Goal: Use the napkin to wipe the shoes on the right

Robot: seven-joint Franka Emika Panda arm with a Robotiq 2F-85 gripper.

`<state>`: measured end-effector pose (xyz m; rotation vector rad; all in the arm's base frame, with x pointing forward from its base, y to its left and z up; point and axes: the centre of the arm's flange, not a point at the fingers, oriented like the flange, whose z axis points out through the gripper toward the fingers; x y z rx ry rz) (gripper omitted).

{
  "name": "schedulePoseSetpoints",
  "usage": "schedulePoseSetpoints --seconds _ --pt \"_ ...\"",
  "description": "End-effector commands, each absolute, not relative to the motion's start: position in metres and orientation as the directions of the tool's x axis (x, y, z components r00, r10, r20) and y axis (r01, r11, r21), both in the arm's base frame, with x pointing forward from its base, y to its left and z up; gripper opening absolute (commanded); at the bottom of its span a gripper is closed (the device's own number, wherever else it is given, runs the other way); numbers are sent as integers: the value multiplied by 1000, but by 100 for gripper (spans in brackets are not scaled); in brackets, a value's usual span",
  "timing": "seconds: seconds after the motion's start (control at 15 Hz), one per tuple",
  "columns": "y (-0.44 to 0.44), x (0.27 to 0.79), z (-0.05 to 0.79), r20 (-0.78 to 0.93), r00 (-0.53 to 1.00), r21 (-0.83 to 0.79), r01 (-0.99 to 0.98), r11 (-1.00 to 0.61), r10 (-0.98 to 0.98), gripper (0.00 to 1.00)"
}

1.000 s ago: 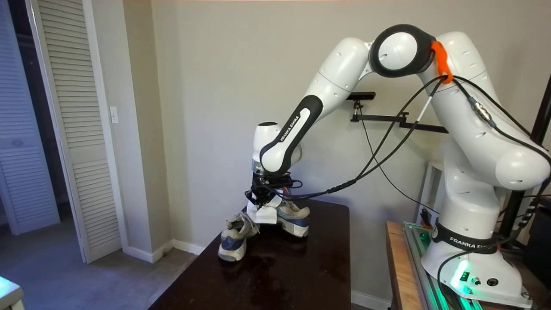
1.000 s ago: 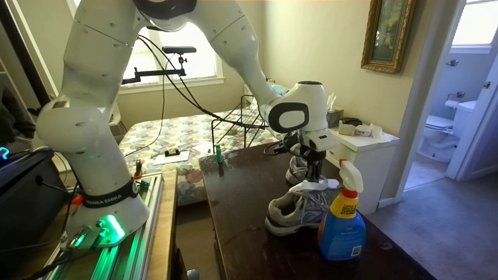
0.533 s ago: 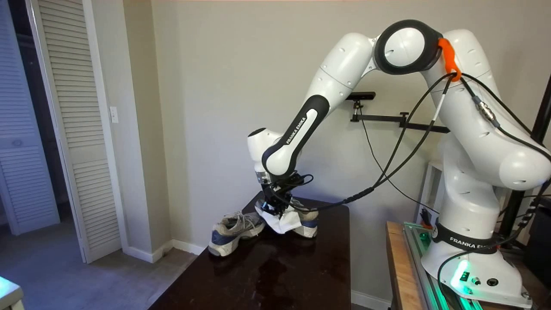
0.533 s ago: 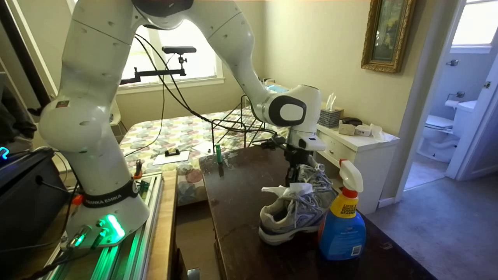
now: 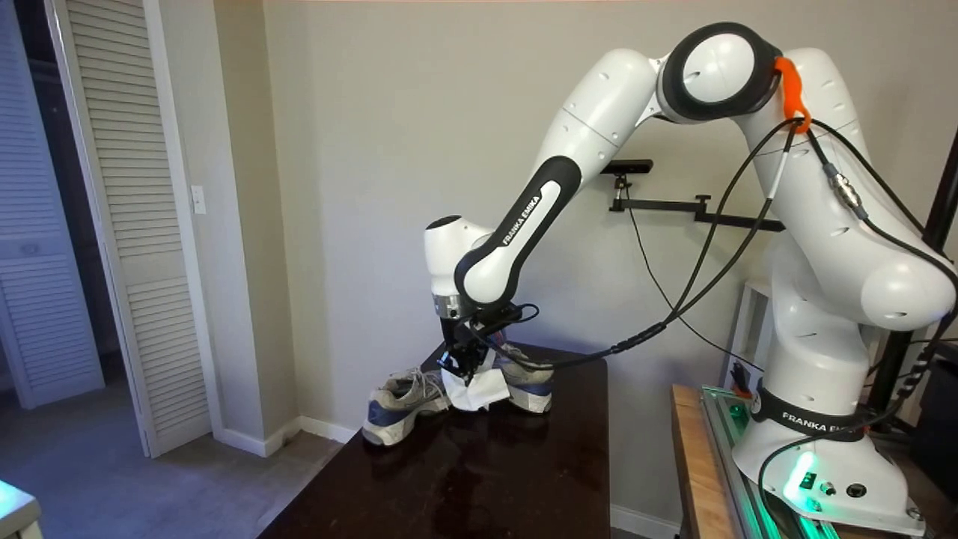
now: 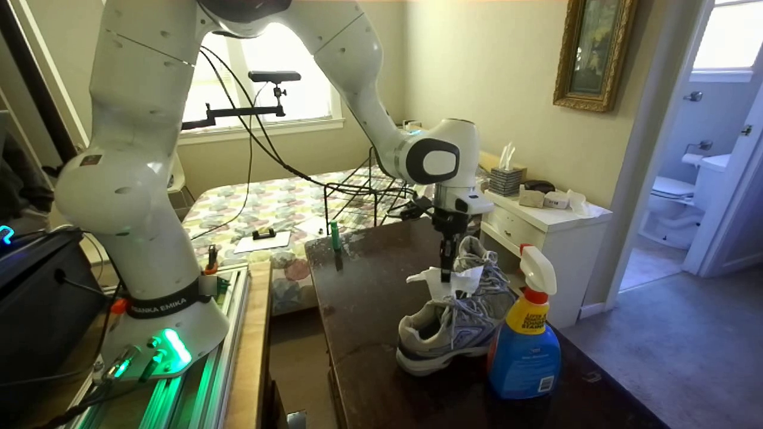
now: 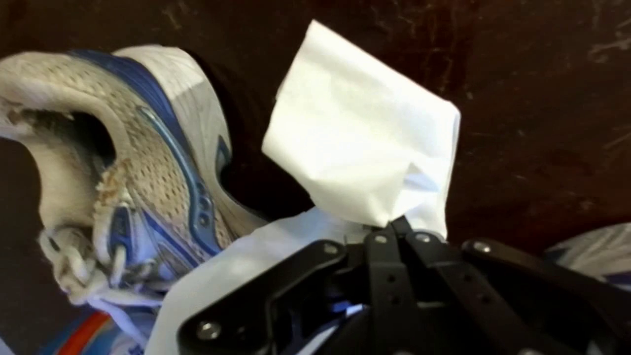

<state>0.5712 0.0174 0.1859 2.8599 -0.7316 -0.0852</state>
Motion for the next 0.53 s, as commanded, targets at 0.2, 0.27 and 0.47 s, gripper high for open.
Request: schedulePoseSetpoints --seconds 0.2,0.27,0.47 --pt "23 579 203 12 914 127 -403 -906 -405 1" --pt "22 579 204 11 915 125 -401 -908 -403 1" --pt "26 606 206 46 976 7 -212 -977 -212 0"
